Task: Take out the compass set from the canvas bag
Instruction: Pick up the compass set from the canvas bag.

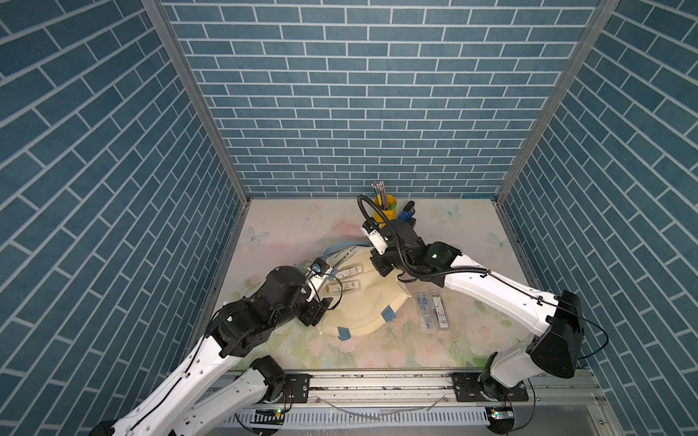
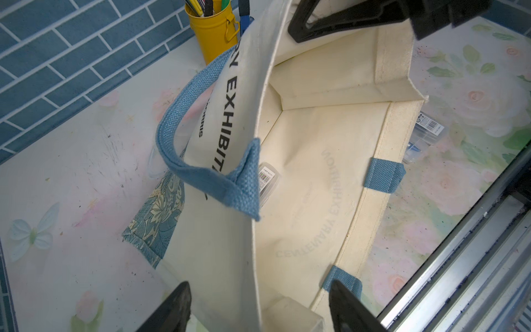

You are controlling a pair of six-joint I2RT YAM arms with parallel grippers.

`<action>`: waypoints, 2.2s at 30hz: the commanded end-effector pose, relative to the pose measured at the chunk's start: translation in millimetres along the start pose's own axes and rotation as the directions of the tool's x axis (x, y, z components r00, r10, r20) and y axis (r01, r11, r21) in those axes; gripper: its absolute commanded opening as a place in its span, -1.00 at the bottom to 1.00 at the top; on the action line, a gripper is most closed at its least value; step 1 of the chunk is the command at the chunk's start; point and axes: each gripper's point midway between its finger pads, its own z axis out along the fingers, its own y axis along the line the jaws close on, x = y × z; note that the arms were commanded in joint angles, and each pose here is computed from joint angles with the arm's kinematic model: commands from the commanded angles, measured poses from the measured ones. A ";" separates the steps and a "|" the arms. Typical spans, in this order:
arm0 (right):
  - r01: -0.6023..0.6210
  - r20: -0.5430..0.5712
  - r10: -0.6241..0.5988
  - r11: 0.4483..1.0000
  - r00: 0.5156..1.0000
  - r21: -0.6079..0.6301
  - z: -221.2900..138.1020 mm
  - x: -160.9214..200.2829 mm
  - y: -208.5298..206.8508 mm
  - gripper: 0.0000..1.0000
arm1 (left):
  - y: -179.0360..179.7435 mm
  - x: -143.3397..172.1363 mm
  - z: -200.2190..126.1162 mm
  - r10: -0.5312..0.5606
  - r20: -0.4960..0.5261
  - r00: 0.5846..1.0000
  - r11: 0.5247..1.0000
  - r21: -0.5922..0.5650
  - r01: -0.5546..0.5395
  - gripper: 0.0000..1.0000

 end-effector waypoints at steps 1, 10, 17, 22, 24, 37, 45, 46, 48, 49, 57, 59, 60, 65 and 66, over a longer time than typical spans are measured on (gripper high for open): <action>-0.056 -0.015 0.057 0.998 0.998 0.013 -3.5 -4.6 -4.7 -1.00 | 8.9 2.2 1.1 -0.001 0.000 1.000 0.999 -0.053 0.002 0.49; -0.071 -0.015 0.071 0.997 0.997 -0.038 -6.0 -8.8 3.8 -1.00 | 23.5 -58.6 10.0 0.065 0.185 0.981 0.986 -0.166 -0.034 0.42; -0.080 -0.006 0.079 0.996 0.997 -0.032 -11.5 -11.7 1.4 -1.00 | 12.3 -69.3 33.1 0.108 0.169 0.980 0.988 -0.124 -0.087 0.26; -0.081 -0.003 0.081 0.996 0.997 -0.037 -12.7 -13.0 0.2 -1.00 | 18.0 -57.7 35.5 0.111 0.137 0.984 0.984 -0.157 -0.089 0.11; -0.086 -0.001 0.086 0.996 0.996 -0.039 -13.9 -13.3 -2.2 -1.00 | 23.3 -51.9 35.5 0.112 0.121 0.986 0.979 -0.186 -0.088 0.01; -0.101 0.004 0.101 0.994 0.995 -0.041 -18.0 -7.6 -12.1 -1.00 | 33.6 -57.1 22.8 0.128 0.138 0.982 0.966 -0.243 -0.091 -1.00; 0.045 0.100 -0.039 0.997 0.994 -0.061 -44.5 -15.0 -11.1 -0.48 | 26.9 -77.5 8.8 0.146 0.199 0.969 0.973 -0.205 -0.105 -1.00; 0.080 0.119 -0.072 0.995 0.990 -0.062 -50.7 -16.2 -11.1 -0.34 | 26.6 -79.6 7.2 0.146 0.206 0.968 0.974 -0.202 -0.104 -1.00; 0.185 0.172 -0.169 0.980 0.970 -0.079 -66.6 -18.4 -5.8 -0.15 | 25.8 -82.1 4.8 0.148 0.216 0.965 0.974 -0.198 -0.105 -1.00; 0.233 0.202 -0.211 0.968 0.956 -0.092 -74.1 -19.4 -2.2 -0.12 | 25.4 -83.3 4.2 0.148 0.220 0.964 0.975 -0.196 -0.105 -1.00; 0.627 0.529 -0.462 0.757 0.712 -0.182 -126.8 -11.8 68.6 -0.08 | 20.2 -85.6 -0.2 0.123 0.234 0.965 0.984 -0.158 -0.087 -1.00; 0.722 0.565 -0.537 0.674 0.626 -0.159 -118.0 3.1 92.5 -0.03 | 19.4 -86.3 -2.5 0.120 0.240 0.963 0.985 -0.152 -0.085 -1.00; 0.756 0.567 -0.573 0.639 0.592 -0.142 -110.0 10.5 103.0 -0.01 | 19.5 -86.7 -3.3 0.119 0.242 0.963 0.985 -0.152 -0.083 -1.00; 0.810 0.470 -0.678 0.565 0.565 -0.160 -57.1 44.2 129.6 0.03 | 16.5 -88.3 -7.2 0.113 0.253 0.961 0.988 -0.132 -0.082 -1.00; 0.810 0.441 -0.693 0.563 0.570 -0.163 -42.1 53.0 130.4 0.03 | 15.7 -89.3 -7.6 0.111 0.257 0.960 0.989 -0.127 -0.080 -1.00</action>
